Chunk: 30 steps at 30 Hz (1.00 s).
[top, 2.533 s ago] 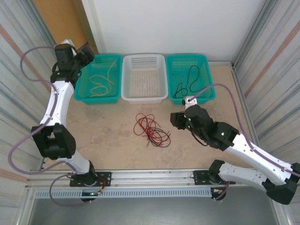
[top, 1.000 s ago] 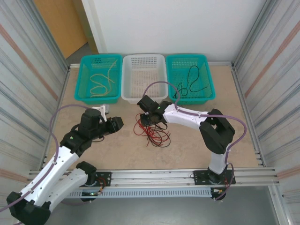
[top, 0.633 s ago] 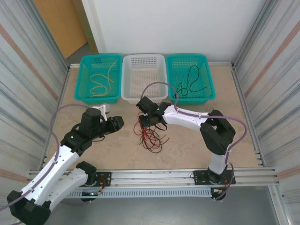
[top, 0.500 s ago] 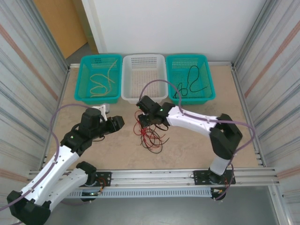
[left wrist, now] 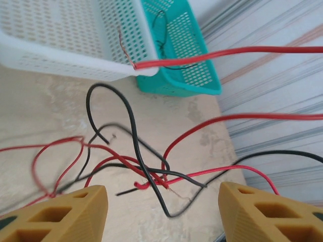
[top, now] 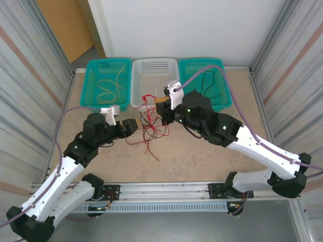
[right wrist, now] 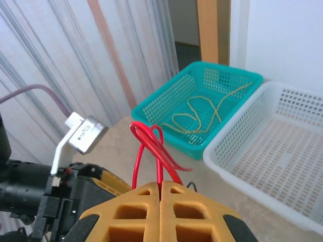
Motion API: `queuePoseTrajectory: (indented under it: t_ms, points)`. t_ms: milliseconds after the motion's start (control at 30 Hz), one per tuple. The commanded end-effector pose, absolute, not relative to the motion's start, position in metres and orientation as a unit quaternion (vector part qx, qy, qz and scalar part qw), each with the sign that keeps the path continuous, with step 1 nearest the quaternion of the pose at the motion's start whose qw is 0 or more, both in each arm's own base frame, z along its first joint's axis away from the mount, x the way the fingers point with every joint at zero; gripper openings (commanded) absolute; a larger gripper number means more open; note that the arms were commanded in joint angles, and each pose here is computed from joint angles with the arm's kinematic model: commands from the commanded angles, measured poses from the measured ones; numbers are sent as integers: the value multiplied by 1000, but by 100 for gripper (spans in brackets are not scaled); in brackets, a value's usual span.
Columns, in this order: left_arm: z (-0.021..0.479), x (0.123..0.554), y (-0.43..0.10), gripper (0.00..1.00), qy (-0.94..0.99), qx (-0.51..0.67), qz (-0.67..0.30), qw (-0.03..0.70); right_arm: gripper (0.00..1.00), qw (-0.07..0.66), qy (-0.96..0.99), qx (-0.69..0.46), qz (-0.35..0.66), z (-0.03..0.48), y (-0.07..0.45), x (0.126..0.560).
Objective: Untangle the cables
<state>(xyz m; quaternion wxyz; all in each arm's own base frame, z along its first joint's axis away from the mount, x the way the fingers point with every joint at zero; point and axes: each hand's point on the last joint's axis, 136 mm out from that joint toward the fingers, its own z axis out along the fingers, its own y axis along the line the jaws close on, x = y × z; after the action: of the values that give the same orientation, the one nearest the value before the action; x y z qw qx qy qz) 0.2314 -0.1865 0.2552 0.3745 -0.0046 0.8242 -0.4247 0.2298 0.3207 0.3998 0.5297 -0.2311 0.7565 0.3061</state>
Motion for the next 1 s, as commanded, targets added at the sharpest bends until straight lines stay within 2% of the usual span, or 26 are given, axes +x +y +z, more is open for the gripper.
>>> queuePoseTrajectory:
  t_ms: [0, 133, 367, 500, 667, 833, 967]
  points:
    - [291, 229, -198, 63, 783, 25, -474, 403, 0, 503, 795, -202, 271, 355, 311, 254]
    - [292, 229, -204, 65, 777, 27, -490, 395, 0, 475, 818, -172, 274, 314, 304, 257]
    - [307, 232, -216, 66, 747, 34, -535, 392, 0, 471, 806, -176, 311, 324, 308, 248]
    - [316, 238, -224, 60, 744, 53, -538, 394, 0, 463, 806, -189, 316, 323, 315, 244]
    - [320, 248, -229, 45, 762, 73, -507, 397, 0, 463, 800, -205, 322, 329, 321, 237]
    - [318, 243, -252, 43, 766, 108, -511, 373, 0, 472, 795, -214, 315, 334, 324, 233]
    - [296, 235, -265, 42, 798, 133, -464, 362, 0, 478, 795, -209, 308, 335, 323, 235]
